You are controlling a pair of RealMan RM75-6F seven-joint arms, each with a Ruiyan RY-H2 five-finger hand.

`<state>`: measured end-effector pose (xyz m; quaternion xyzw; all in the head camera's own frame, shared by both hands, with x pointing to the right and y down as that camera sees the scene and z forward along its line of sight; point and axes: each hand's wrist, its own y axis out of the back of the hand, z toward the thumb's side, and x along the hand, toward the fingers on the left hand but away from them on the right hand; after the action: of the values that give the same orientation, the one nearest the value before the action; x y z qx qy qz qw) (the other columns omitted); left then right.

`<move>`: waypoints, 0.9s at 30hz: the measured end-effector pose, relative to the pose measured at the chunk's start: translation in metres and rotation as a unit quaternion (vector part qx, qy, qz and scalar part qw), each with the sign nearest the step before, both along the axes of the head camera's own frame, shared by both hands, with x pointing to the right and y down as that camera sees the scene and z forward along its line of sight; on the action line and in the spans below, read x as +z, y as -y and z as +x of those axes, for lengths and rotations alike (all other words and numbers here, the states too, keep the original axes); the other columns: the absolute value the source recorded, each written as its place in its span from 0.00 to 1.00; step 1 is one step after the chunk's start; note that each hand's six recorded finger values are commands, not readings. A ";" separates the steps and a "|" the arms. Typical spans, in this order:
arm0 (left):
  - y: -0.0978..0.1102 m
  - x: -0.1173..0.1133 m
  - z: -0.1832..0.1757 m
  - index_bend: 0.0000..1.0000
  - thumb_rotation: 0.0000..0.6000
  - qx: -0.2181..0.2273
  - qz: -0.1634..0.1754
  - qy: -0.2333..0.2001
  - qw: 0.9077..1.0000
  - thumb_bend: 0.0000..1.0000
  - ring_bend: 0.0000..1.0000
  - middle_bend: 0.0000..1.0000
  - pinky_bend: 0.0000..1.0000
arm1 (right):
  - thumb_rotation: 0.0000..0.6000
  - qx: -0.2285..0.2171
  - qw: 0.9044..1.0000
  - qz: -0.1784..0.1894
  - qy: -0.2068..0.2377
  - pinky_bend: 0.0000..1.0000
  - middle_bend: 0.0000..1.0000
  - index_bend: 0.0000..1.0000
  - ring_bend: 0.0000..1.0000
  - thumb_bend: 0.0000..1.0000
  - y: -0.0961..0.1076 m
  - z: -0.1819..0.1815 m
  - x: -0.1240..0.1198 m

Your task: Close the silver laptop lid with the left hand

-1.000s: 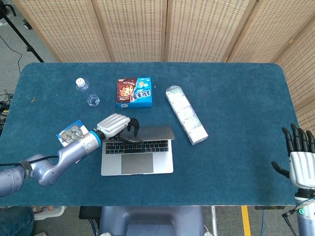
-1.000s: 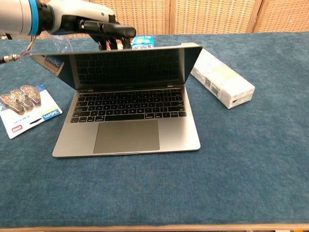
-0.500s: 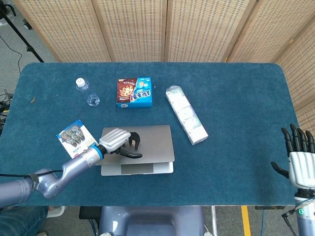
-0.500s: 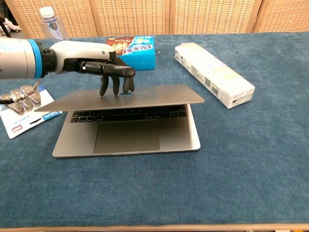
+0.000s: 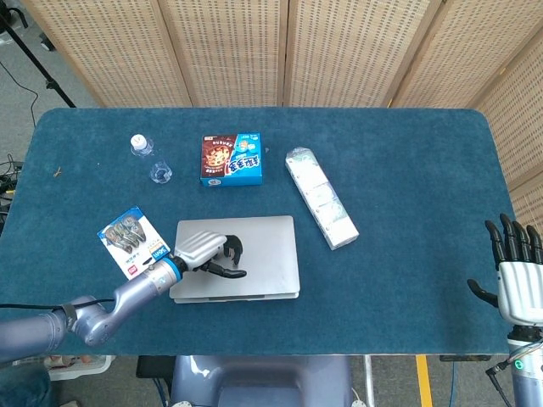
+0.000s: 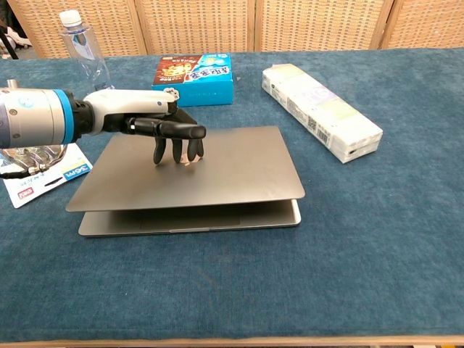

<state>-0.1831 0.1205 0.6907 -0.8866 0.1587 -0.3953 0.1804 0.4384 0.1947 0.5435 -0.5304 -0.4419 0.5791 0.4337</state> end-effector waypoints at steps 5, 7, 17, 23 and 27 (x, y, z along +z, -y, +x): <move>-0.004 0.008 0.001 0.53 0.14 0.001 -0.005 0.004 1.000 0.00 0.41 0.37 0.52 | 1.00 0.000 1.000 0.002 0.000 0.00 0.00 0.00 0.00 0.00 0.000 0.000 -0.001; -0.005 0.011 0.001 0.53 0.14 0.001 -0.005 0.005 1.000 0.00 0.41 0.37 0.52 | 1.00 0.001 1.000 0.002 0.000 0.00 0.00 0.00 0.00 0.00 0.000 0.000 -0.001; -0.005 0.014 0.001 0.53 0.14 -0.008 -0.007 0.001 1.000 0.00 0.39 0.37 0.52 | 1.00 0.002 1.000 0.003 0.001 0.00 0.00 0.00 0.00 0.00 0.001 0.002 -0.003; -0.002 0.008 0.001 0.52 0.14 -0.012 -0.005 -0.006 1.000 0.00 0.35 0.32 0.50 | 1.00 0.001 1.000 0.004 0.002 0.00 0.00 0.00 0.00 0.00 0.000 0.001 -0.003; 0.004 -0.003 -0.001 0.32 0.12 -0.022 0.009 -0.021 0.999 0.00 0.10 0.08 0.13 | 1.00 0.001 1.000 0.005 0.004 0.00 0.00 0.00 0.00 0.00 0.000 0.000 -0.004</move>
<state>-0.1845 0.1166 0.6882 -0.8891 0.1857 -0.3796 0.1758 0.4389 0.1943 0.5391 -0.5301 -0.4470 0.5750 0.4342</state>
